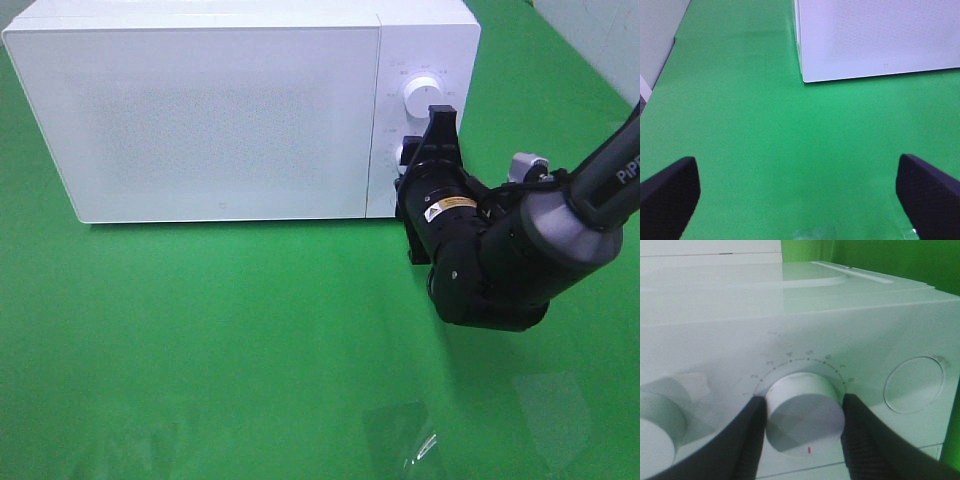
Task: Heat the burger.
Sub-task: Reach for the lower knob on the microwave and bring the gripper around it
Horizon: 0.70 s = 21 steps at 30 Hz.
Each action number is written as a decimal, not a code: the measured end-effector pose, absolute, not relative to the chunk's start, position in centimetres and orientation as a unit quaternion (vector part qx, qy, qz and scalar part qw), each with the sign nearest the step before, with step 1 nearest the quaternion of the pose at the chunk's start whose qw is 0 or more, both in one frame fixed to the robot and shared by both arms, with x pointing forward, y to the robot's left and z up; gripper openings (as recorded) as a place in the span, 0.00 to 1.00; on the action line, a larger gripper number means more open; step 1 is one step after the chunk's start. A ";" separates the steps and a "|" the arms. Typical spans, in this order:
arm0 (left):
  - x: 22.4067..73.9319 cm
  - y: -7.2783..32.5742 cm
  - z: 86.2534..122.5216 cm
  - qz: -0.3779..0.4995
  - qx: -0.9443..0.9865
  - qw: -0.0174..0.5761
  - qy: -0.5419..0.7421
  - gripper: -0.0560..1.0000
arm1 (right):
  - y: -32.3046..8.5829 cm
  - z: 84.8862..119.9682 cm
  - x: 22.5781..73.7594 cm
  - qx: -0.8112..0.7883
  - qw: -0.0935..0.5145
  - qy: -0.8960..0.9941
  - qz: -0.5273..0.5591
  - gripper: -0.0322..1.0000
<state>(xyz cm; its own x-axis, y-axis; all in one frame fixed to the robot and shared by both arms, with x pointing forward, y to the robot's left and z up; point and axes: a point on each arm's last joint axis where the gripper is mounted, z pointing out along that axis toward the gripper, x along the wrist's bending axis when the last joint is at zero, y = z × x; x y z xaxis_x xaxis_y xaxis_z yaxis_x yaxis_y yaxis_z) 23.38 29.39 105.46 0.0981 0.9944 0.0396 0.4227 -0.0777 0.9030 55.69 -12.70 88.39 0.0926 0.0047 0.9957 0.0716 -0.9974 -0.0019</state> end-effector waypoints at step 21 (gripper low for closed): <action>23.4 29.4 105.5 0.371 0.633 0.385 0.559 0.99 | -12.9 88.4 55.8 -0.740 -0.002 -0.028 -0.672 0.50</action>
<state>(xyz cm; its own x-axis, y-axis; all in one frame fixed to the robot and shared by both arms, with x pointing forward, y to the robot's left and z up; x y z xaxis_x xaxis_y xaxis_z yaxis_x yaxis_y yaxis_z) 23.38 29.39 105.46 0.0981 0.9944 0.0396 0.4227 -0.0777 0.9030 55.79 -12.87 88.42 0.0962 0.0442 0.9944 0.0395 -0.9984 0.0405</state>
